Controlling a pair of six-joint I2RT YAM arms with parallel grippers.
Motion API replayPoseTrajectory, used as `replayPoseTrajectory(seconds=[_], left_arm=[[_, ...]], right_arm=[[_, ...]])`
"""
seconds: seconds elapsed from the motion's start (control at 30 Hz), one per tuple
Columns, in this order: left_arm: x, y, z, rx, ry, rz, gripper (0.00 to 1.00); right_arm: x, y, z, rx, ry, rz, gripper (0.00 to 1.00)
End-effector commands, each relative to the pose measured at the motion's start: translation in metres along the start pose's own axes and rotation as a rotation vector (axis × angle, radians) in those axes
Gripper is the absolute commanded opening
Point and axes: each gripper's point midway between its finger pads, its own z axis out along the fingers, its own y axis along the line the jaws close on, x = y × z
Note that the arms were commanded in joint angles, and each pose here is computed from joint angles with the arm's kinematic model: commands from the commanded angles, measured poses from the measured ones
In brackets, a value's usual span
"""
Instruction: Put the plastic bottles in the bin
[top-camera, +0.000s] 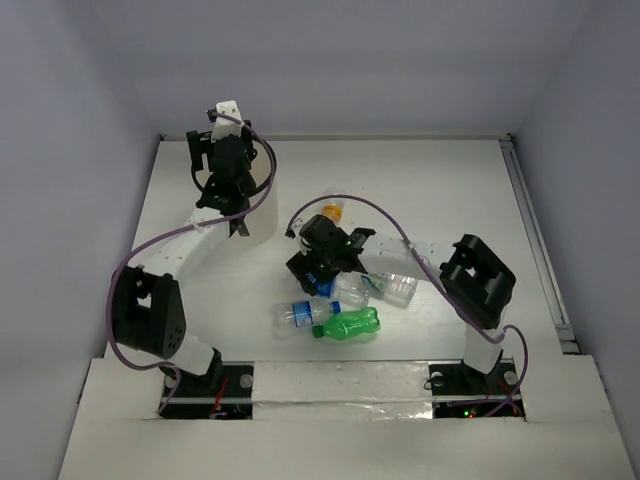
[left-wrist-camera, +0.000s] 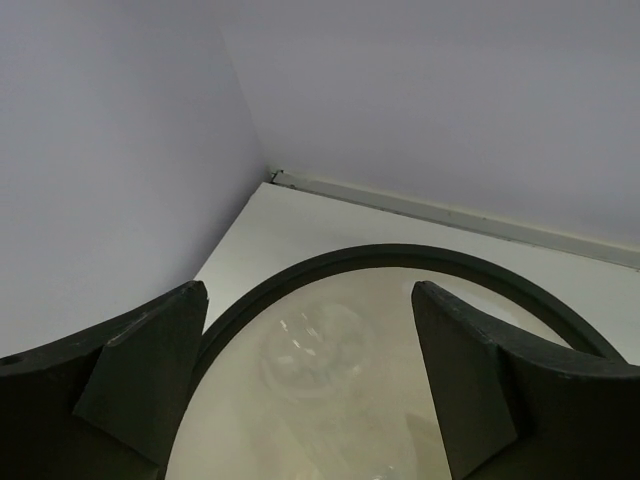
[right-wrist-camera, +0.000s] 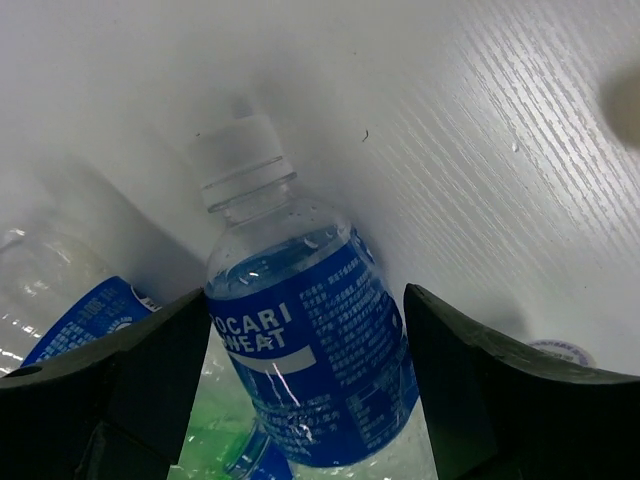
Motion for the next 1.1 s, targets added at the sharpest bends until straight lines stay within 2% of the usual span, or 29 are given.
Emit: replayPoseTrajectory(seconds=[0.0,0.1,0.27,0.33,0.4,0.43,0.5,0.57,0.7,0.87,0.9,1.07], left_arm=[[-0.018,0.003,0.002,-0.023,-0.046,-0.038,0.82],[-0.026,0.004,0.002,-0.028,-0.042,-0.060,0.88],[-0.065,0.005,-0.013,0.054,-0.072,-0.168,0.88],[-0.092,0.007,-0.023,0.097,-0.100,-0.254,0.88],[-0.103,0.001,-0.033,0.169,-0.087,-0.303,0.88],[-0.119,0.004,-0.044,0.201,-0.103,-0.370,0.88],[-0.121,-0.001,-0.058,0.277,-0.077,-0.398,0.87],[-0.135,0.004,-0.079,0.343,-0.083,-0.465,0.86],[-0.130,0.012,-0.121,0.457,-0.044,-0.532,0.80],[-0.112,0.036,-0.176,0.565,-0.050,-0.601,0.77],[-0.101,0.037,-0.183,0.572,-0.016,-0.607,0.76],[-0.075,0.056,-0.223,0.634,-0.002,-0.663,0.75]], right_arm=[[-0.012,0.002,-0.003,-0.018,0.007,-0.047,0.82],[-0.012,-0.001,0.002,-0.006,0.023,-0.057,0.82],[-0.013,-0.005,0.007,0.014,0.025,-0.069,0.79],[-0.017,-0.008,0.004,0.033,0.012,-0.070,0.73],[-0.022,-0.008,0.000,0.039,-0.007,-0.068,0.68],[-0.026,-0.008,-0.003,0.040,-0.019,-0.067,0.62],[-0.040,-0.006,-0.016,0.042,-0.072,-0.062,0.56],[-0.050,-0.005,-0.027,0.047,-0.113,-0.057,0.55],[-0.082,-0.005,-0.070,0.075,-0.252,-0.036,0.55],[-0.127,-0.001,-0.151,0.087,-0.478,-0.004,0.55],[-0.137,0.002,-0.164,0.076,-0.527,0.006,0.55],[-0.205,0.028,-0.259,-0.038,-0.858,0.033,0.55]])
